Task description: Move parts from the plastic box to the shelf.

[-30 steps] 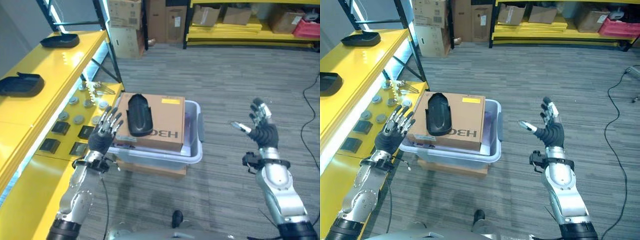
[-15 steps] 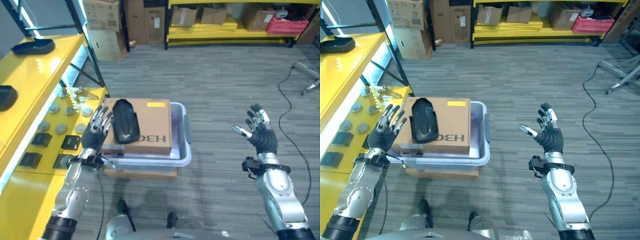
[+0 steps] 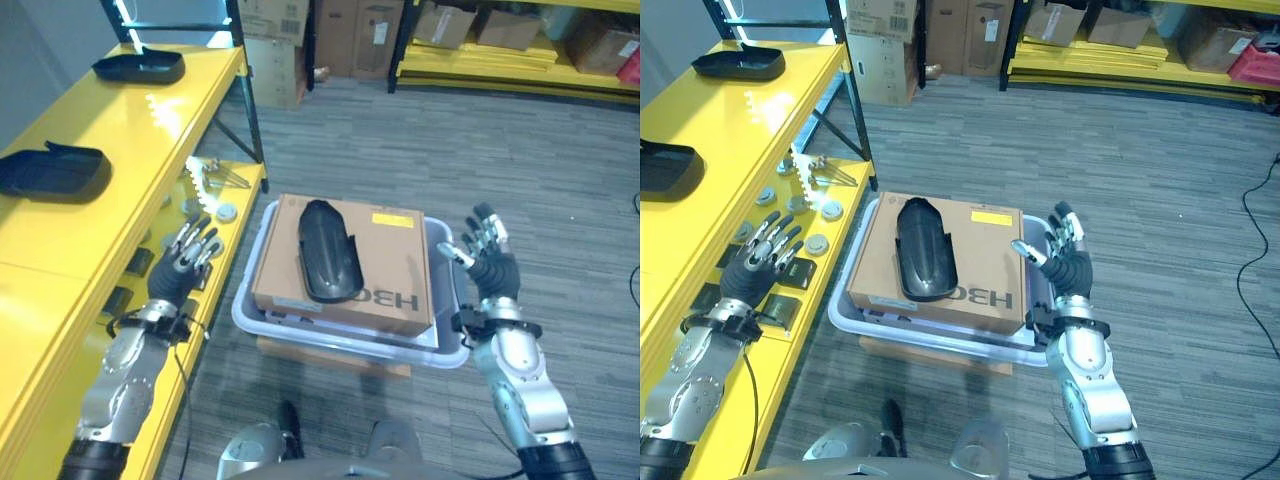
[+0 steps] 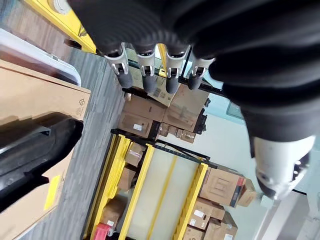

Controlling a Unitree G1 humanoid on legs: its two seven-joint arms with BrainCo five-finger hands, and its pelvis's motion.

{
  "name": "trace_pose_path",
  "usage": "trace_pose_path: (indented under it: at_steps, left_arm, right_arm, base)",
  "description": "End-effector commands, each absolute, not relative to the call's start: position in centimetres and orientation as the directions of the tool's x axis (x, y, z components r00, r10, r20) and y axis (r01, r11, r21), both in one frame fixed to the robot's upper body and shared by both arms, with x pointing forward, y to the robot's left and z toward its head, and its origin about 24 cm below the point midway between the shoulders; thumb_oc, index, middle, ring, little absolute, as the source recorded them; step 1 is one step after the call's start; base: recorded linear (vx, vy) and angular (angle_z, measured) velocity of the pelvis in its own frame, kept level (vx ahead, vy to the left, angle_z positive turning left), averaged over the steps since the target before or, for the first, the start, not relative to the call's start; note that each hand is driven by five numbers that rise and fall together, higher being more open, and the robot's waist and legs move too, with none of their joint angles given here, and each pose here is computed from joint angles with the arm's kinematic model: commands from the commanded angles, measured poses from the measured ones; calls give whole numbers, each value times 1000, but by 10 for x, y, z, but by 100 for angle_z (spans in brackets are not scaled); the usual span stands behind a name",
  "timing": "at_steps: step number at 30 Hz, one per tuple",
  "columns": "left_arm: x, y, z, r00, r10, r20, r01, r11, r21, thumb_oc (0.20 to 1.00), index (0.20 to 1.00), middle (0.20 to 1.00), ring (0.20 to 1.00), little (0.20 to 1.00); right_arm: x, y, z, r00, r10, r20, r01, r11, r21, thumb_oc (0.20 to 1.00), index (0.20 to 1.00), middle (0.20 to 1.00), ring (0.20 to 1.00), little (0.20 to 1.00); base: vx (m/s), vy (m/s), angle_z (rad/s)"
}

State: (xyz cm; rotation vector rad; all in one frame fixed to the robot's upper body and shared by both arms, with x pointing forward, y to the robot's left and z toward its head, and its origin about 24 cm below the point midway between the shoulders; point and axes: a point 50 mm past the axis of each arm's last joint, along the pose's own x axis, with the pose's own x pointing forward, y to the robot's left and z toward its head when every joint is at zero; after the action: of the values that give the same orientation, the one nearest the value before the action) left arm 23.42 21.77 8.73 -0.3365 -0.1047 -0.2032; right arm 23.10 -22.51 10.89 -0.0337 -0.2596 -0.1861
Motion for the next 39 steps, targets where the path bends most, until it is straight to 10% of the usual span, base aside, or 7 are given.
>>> trace_pose_path:
  at_steps: [1, 39]
  left_arm:
    - [241, 215, 124, 929, -171, 327, 272, 918, -291, 1000, 1000, 1000, 1000, 1000]
    - [253, 175, 155, 789, -321, 523, 494, 838, -232, 1000, 1000, 1000, 1000, 1000]
  right_arm:
    - [242, -235, 147, 876, -165, 453, 210, 976, -51, 1000, 1000, 1000, 1000, 1000]
    - [337, -263, 143, 785, -538, 307, 605, 773, -193, 1000, 1000, 1000, 1000, 1000]
  base:
    - [-23, -175, -19]
    - [-17, 8, 15]
